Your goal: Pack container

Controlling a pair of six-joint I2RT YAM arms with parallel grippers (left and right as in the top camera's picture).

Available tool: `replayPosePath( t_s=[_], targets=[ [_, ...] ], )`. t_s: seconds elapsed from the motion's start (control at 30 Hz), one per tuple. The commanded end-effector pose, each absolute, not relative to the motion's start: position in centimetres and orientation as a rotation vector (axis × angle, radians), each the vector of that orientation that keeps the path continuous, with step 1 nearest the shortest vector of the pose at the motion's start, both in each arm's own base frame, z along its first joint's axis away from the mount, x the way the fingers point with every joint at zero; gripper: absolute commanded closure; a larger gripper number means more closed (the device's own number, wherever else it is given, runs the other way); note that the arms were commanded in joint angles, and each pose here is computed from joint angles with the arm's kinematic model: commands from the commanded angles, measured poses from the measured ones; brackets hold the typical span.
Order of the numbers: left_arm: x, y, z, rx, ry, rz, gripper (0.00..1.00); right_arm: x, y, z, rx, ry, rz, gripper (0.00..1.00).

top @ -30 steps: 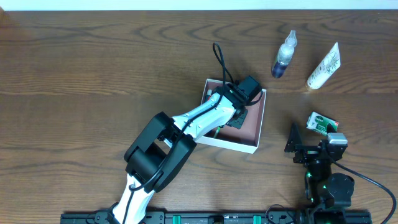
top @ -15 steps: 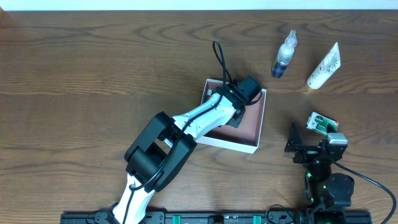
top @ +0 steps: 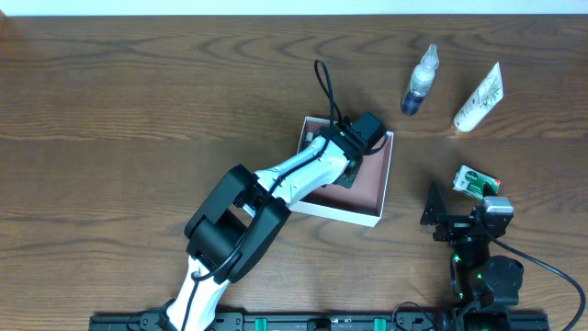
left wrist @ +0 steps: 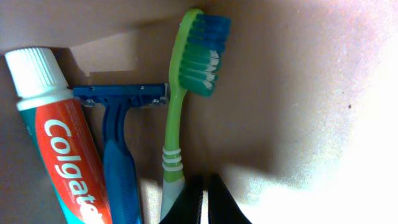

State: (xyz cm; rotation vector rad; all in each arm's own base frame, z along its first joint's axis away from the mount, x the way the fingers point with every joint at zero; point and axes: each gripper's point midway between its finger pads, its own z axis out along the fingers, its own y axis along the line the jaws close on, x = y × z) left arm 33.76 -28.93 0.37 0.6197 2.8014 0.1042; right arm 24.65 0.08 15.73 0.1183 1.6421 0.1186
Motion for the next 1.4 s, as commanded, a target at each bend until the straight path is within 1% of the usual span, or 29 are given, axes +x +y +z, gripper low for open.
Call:
replayPosePath(
  t_s=[0.0, 0.43, 0.47, 0.5, 0.6, 0.63, 0.67, 0.73, 0.77, 0.8, 0.87, 0.9, 0.93, 1.0, 1.07, 1.17, 1.37],
  targets=[
    [35.0, -29.2, 2.1, 0.587, 2.755, 0.097, 0.93, 24.6, 0.0, 15.7, 0.113, 1.642, 0.111, 0.01],
    [35.9, -30.0, 10.5, 0.529, 2.601, -0.045, 0.92, 24.6, 0.0, 15.7, 0.113, 1.642, 0.111, 0.01],
    [35.9, -30.0, 11.1, 0.528, 2.590, -0.054, 0.89, 24.6, 0.0, 15.7, 0.113, 1.642, 0.111, 0.01],
    [35.9, -30.0, 11.7, 0.525, 2.578, -0.063, 0.87, 24.6, 0.0, 15.7, 0.113, 1.642, 0.111, 0.01],
    [35.8, -30.0, 13.8, 0.529, 2.534, -0.091, 0.86, 24.6, 0.0, 15.7, 0.113, 1.642, 0.111, 0.01],
    [35.8, -29.9, 14.5, 0.541, 2.519, -0.096, 0.83, 24.6, 0.0, 15.7, 0.113, 1.642, 0.111, 0.01],
    [35.8, -29.9, 15.1, 0.551, 2.502, -0.102, 0.75, 24.6, 0.0, 15.7, 0.113, 1.642, 0.111, 0.01],
    [35.8, -29.7, 16.4, 0.570, 2.470, -0.109, 0.63, 24.6, 0.0, 15.7, 0.113, 1.642, 0.111, 0.01],
    [36.0, -29.4, 17.0, 0.562, 2.455, -0.097, 0.55, 24.6, 0.0, 15.7, 0.113, 1.642, 0.111, 0.01],
    [36.3, -28.7, 17.6, 0.539, 2.440, -0.069, 0.51, 24.6, 0.0, 15.7, 0.113, 1.642, 0.111, 0.01],
    [36.9, -27.3, 18.4, 0.497, 2.422, -0.015, 0.50, 24.6, 0.0, 15.7, 0.113, 1.642, 0.111, 0.01],
    [37.2, -26.6, 18.8, 0.475, 2.417, 0.008, 0.44, 24.6, 0.0, 15.7, 0.113, 1.642, 0.111, 0.01],
    [37.5, -25.9, 19.0, 0.455, 2.416, 0.025, 0.36, 24.6, 0.0, 15.7, 0.113, 1.642, 0.111, 0.01],
    [38.1, -24.3, 19.0, 0.417, 2.430, 0.053, 0.12, 24.6, 0.0, 15.7, 0.113, 1.642, 0.111, 0.01],
    [38.6, -22.7, 18.7, 0.384, 2.456, 0.081, 0.02, 24.6, 0.0, 15.7, 0.113, 1.642, 0.111, 0.01],
    [39.2, -19.8, 18.2, 0.317, 2.502, 0.130, 0.02, 24.6, 0.0, 15.7, 0.113, 1.642, 0.111, 0.01],
    [40.5, -12.7, 17.4, 0.069, 2.589, 0.215, 0.02, 24.6, 0.0, 15.7, 0.113, 1.642, 0.111, 0.01]
  ],
)
